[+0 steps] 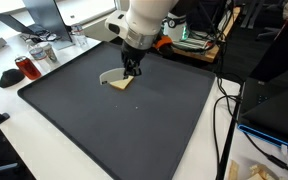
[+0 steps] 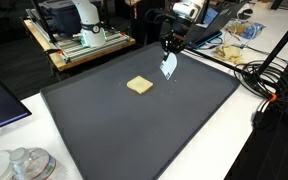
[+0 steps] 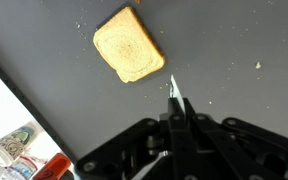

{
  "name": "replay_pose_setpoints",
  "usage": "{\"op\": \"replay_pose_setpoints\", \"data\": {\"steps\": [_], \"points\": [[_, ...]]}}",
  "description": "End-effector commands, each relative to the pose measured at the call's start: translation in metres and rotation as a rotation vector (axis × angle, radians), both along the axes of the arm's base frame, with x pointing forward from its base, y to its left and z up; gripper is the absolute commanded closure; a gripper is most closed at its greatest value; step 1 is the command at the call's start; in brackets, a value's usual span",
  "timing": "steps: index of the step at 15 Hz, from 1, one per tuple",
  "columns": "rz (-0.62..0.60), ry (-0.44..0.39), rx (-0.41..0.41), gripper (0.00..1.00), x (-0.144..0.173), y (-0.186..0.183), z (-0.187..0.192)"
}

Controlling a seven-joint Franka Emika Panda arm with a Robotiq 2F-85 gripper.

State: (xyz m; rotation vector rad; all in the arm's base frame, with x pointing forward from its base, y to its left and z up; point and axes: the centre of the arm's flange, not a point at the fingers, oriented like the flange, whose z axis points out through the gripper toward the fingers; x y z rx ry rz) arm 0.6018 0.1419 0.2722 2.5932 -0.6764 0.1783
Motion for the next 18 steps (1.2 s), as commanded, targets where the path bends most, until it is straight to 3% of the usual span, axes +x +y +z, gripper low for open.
{"op": "replay_pose_setpoints", "data": {"steps": [1,6,11,18], "points": [[-0.008,0.005,-0.007,0.96,0.005,0.001,-0.005],[-0.023,0.005,-0.019,0.99,0.018,0.005,-0.021],[-0.012,-0.046,-0.137,0.99,0.010,0.017,-0.047],[0.082,-0.099,-0.186,0.99,-0.042,0.016,-0.069]]}}
